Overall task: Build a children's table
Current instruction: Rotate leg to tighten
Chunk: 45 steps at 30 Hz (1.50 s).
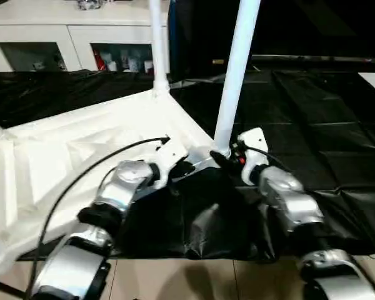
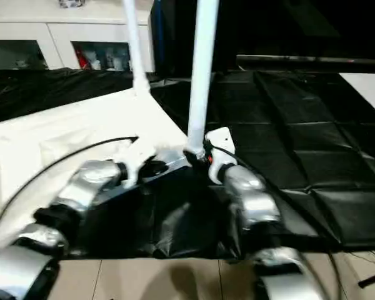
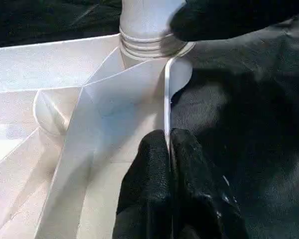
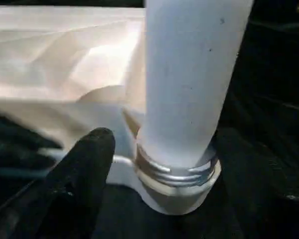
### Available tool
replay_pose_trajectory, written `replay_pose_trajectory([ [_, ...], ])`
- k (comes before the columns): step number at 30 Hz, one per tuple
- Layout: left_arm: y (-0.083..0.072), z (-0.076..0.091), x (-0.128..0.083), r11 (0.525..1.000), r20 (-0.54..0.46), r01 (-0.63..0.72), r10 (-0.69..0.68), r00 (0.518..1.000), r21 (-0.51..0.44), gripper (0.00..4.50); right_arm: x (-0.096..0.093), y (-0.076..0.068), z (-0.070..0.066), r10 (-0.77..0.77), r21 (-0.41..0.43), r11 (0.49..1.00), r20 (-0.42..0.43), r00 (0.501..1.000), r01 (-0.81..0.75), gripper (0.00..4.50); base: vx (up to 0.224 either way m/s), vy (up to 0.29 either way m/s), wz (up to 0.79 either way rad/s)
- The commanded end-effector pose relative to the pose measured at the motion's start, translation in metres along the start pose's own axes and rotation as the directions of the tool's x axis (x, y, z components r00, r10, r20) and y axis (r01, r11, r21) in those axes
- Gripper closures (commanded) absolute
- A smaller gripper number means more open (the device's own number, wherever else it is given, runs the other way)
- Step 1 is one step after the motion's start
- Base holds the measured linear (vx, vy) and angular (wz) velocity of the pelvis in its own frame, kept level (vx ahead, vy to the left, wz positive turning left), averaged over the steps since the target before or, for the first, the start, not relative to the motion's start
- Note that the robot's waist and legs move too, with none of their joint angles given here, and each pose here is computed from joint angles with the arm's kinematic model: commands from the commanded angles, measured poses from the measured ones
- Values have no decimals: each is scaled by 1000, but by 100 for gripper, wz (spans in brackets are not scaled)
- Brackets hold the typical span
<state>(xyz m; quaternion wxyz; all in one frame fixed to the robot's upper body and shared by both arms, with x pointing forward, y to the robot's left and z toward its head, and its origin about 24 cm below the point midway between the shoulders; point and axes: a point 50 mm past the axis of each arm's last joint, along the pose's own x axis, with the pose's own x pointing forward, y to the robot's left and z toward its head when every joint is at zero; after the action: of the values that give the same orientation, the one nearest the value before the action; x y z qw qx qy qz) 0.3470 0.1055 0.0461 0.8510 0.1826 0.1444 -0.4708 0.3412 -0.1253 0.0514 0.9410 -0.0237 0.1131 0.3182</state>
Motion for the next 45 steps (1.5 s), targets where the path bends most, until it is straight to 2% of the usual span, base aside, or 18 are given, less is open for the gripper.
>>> replay_pose_trajectory([
  [1, -10, 0, 1, 996, 33, 91, -92, 995, 16, 450, 1, 8, 2, 135, -17, 991, -25, 991, -135, 80, 0, 0, 0],
  [3, -10, -1, -5, 991, 46, 133, -134, 990, 17, 450, -7, 0, 5, 179, -34, 983, -42, 983, -180, 49, 0, 0, 0],
  [6, -11, -3, -10, 983, 48, 181, -182, 982, 30, 450, -14, -5, 7, 232, -47, 971, -64, 971, -235, 41, 0, 0, 0],
  [9, -11, -5, -14, 978, 38, 204, -206, 978, 42, 450, -18, -10, 8, 259, -68, 962, -90, 962, -266, 6, 0, 0, 0],
  [19, -11, -5, -19, 973, 39, 228, -230, 972, 46, 450, -20, -13, 8, 291, -81, 950, -124, 949, -302, 2, 0, 0, 0],
  [20, -11, -5, -19, 973, 39, 228, -230, 972, 46, 450, -19, -13, 8, 289, -78, 951, -122, 950, -299, 19, 0, 0, 0],
  [22, -11, -5, -19, 972, 40, 229, -231, 972, 45, 450, -19, -15, 9, 279, -74, 955, -115, 953, -288, 19, 0, 0, 0],
  [24, -12, -5, -19, 972, 40, 230, -232, 972, 44, 450, -20, -16, 9, 277, -71, 956, -116, 954, -286, 46, 0, 0, 0],
  [28, -12, -5, -19, 971, 40, 234, -235, 971, 44, 450, -22, -19, 6, 265, -71, 959, -132, 955, -275, 73, 0, 0, 0],
  [29, -13, -5, -19, 971, 40, 235, -236, 971, 44, 450, -22, -20, 5, 261, -72, 960, -134, 956, -272, 98, 0, 0, 0],
  [37, -13, -5, -19, 971, 43, 234, -236, 971, 43, 450, -23, -22, 2, 256, -80, 959, -156, 954, -271, 150, 0, 0, 0],
  [38, -13, -5, -19, 972, 43, 233, -235, 971, 41, 450, -23, -22, 1, 255, -82, 959, -162, 953, -271, 170, 0, 0, 0],
  [45, -14, -7, -20, 974, 40, 225, -226, 973, 31, 450, -23, -21, -2, 255, -55, 963, -152, 955, -265, 195, 0, 0, 0],
])
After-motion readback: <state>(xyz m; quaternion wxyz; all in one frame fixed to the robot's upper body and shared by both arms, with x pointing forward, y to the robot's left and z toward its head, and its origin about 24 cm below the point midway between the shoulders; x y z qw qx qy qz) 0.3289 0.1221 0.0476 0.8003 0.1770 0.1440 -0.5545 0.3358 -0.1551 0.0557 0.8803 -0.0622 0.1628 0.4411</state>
